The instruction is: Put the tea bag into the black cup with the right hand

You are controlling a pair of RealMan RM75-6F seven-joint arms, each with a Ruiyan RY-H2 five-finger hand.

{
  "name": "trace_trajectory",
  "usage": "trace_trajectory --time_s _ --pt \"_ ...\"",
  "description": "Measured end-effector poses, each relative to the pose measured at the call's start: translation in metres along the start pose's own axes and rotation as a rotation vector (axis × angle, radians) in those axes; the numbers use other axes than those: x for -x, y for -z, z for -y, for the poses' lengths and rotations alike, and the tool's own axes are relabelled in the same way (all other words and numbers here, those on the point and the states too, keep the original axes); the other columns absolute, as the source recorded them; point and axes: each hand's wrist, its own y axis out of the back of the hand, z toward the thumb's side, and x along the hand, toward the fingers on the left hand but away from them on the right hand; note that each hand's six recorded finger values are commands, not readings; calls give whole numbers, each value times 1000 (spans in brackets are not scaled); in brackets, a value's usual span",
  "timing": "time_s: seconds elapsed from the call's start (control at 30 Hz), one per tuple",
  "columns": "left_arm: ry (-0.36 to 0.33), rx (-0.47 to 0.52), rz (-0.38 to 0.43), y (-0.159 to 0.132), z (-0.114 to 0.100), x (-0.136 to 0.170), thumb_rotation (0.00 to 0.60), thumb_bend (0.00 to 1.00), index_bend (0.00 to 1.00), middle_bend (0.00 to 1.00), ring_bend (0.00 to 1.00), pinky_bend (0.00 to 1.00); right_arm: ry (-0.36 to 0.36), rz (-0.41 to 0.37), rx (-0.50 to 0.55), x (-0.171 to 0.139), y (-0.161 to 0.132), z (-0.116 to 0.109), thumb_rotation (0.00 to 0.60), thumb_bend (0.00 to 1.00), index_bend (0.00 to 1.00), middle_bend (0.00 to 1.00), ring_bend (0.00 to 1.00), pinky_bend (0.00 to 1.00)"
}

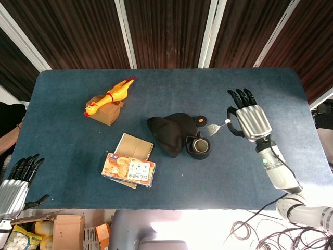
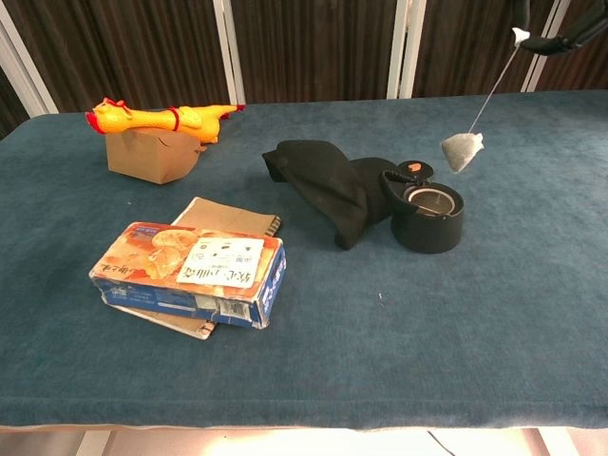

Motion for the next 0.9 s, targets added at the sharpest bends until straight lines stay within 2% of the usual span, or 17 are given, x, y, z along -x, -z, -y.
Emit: trace_trajectory --time_s 0.5,0.9 --pt "-2 4 -6 2 -2 0 600 21 0 0 0 68 -25 -49 17 19 -44 9 600 307 559 46 0 0" --pt "-6 9 -3 3 -4 0 600 21 0 0 0 68 -49 -57 12 25 -55 21 600 307 559 46 0 0"
